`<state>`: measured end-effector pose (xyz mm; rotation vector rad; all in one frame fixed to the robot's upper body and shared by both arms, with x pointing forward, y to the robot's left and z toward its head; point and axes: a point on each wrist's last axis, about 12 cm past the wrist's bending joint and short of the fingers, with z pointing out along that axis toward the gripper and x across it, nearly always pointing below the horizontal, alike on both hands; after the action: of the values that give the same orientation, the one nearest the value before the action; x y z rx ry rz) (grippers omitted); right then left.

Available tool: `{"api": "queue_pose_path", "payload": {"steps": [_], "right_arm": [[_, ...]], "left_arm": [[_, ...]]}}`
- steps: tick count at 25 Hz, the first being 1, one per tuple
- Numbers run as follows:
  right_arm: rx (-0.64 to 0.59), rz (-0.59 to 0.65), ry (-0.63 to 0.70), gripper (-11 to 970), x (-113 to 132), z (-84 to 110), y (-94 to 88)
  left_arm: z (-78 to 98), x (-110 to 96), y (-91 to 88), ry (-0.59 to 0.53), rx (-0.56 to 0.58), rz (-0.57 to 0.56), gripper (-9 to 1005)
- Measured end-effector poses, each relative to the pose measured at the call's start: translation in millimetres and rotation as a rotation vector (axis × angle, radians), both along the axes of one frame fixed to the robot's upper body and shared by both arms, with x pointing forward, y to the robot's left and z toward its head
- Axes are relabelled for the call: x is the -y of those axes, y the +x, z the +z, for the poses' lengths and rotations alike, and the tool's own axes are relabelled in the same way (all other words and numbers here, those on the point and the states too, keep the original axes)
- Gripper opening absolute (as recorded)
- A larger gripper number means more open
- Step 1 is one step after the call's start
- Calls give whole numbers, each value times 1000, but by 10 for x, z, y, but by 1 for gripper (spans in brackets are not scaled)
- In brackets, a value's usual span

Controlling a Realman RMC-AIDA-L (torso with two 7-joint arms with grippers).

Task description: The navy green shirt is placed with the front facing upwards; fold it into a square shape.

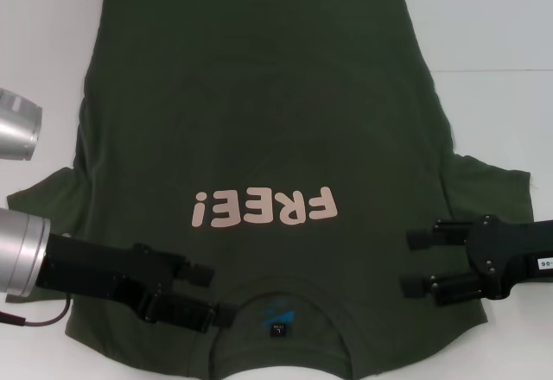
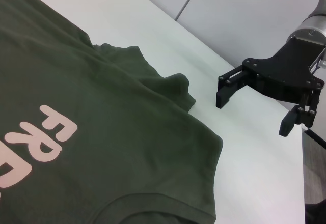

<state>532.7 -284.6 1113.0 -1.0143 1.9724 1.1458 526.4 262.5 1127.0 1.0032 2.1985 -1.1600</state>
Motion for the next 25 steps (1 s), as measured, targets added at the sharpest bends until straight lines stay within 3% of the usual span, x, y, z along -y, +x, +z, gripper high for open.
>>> {"api": "queue_pose_path", "payload": {"steps": [25], "right_arm": [[0,-10,-1,927,12,0,8]], "left_arm": [[5,-16,3,-1,2,6,884]]}}
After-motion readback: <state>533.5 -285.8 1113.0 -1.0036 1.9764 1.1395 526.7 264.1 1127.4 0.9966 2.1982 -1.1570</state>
